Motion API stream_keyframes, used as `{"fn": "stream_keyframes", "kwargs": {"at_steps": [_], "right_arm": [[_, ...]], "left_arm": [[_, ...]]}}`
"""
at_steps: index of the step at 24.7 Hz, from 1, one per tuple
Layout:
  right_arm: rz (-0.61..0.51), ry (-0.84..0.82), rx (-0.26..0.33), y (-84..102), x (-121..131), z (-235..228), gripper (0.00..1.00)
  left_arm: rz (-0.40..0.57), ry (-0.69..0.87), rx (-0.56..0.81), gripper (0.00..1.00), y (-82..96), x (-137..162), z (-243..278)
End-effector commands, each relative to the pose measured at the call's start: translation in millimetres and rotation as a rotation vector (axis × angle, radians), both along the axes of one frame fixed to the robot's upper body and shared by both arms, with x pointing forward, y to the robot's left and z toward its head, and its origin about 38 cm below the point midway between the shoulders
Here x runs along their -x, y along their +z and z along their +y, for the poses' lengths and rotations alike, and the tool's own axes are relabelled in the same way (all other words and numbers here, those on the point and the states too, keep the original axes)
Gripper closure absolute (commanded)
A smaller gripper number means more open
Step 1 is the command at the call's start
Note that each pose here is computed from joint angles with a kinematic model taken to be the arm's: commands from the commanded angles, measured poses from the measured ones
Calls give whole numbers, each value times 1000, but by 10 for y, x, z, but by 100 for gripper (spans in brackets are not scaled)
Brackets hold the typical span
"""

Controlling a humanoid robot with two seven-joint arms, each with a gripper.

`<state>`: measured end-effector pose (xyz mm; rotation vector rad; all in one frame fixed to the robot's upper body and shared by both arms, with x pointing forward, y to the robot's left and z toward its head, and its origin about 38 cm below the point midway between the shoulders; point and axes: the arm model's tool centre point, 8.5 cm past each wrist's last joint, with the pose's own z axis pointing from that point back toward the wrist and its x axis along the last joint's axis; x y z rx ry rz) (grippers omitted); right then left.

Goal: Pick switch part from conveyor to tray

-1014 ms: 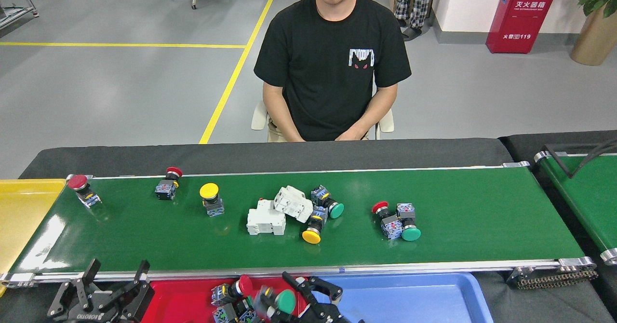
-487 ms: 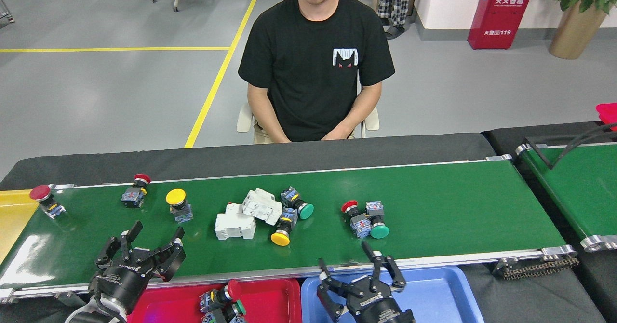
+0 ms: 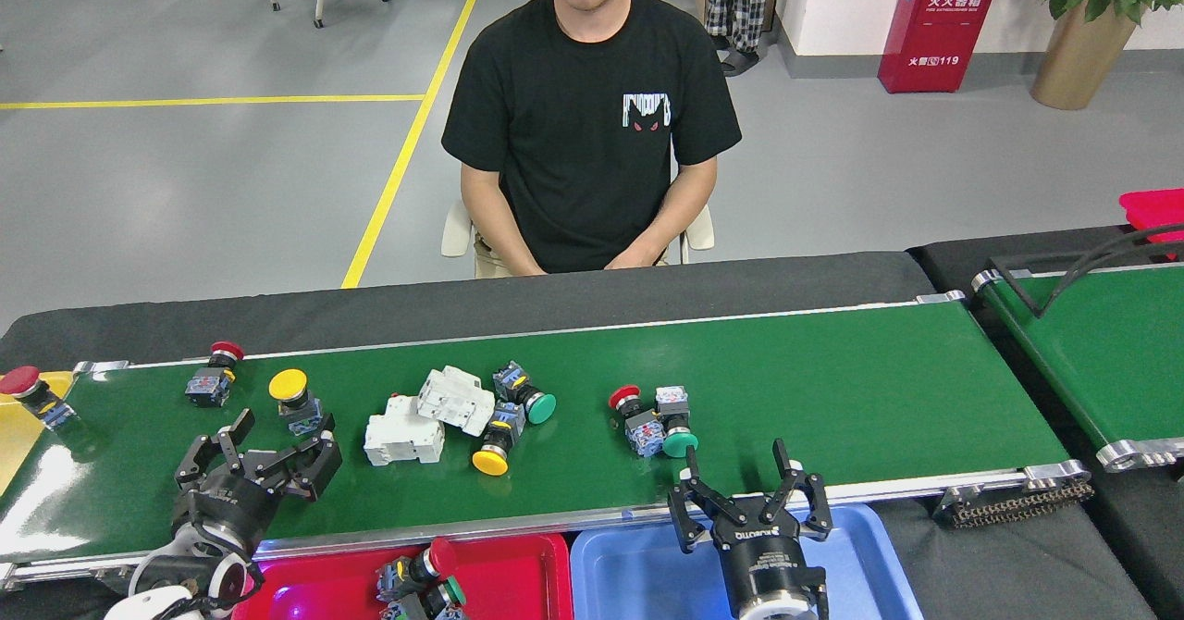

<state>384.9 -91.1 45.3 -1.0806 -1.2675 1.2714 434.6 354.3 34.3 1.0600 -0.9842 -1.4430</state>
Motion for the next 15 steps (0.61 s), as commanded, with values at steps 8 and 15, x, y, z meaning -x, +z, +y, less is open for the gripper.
{"fn": "stream_keyframes", "kwargs": {"at_steps": [8,15], "right_arm": [[14,288,-40,119,-36,472,1],[89,270,-7,-54,-331,589,2]], "left_arm": [[24,108,18,91,-65,-117,202],[-115,19,38,98,136,-184,14]]}}
